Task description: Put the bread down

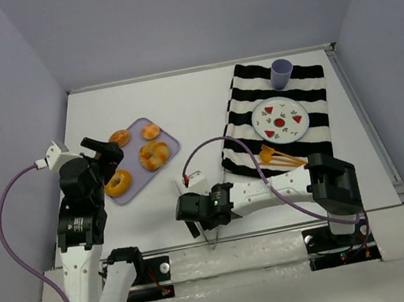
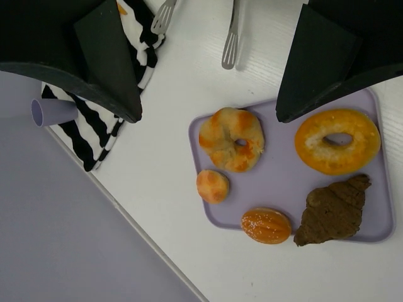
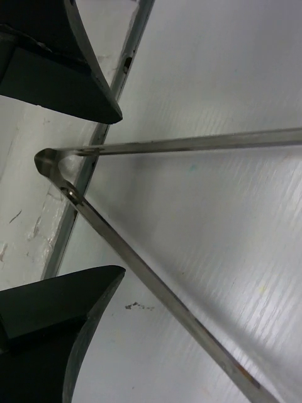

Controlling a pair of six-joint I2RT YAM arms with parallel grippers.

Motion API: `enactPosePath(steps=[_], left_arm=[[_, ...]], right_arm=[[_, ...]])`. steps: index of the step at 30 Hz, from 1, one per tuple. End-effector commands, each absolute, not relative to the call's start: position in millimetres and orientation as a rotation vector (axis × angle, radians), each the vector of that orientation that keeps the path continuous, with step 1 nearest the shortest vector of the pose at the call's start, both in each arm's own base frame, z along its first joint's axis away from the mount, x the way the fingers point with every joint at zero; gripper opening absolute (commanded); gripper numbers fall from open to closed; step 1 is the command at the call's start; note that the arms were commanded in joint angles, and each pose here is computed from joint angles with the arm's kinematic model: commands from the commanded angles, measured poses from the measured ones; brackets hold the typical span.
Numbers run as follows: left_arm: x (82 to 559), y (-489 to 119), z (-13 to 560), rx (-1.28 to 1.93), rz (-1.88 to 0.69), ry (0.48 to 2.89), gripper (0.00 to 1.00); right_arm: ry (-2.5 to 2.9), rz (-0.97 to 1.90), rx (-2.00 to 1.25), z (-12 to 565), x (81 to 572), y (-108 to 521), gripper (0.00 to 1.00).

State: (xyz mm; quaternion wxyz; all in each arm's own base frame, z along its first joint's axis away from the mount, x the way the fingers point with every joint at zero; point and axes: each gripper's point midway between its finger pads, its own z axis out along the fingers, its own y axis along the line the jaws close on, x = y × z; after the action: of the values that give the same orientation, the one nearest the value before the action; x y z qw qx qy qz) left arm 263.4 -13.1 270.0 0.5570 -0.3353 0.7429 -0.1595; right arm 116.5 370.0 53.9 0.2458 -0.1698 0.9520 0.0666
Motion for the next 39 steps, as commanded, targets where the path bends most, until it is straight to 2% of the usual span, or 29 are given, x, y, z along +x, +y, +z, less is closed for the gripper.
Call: enactPosePath(steps=[1,4,21,30,39], left_arm=[[272,-16,269,-0.78,-0.39,1.747,0.99],[274,-19,268,-0.766,-0.394,1.765,0.99],[267,-16,273,-0.777,-0.396,1.734,0.99],[264,-17,277,-0.767,-0.406,1.723,0.99],[261,-13,278,-0.788,-0.389,1.708,0.99]], right_arm=[[2.559,0.347,-0.509,62,113,394,1.0],[2.548,0.384,-0.517,62,112,398,1.0],[2.522,0.015,-0.304,57,119,359,1.0],[2.553,0.135,-0.396,36,111,391,1.0],[2.623,0.083,-0.241,19,138,374,1.0]])
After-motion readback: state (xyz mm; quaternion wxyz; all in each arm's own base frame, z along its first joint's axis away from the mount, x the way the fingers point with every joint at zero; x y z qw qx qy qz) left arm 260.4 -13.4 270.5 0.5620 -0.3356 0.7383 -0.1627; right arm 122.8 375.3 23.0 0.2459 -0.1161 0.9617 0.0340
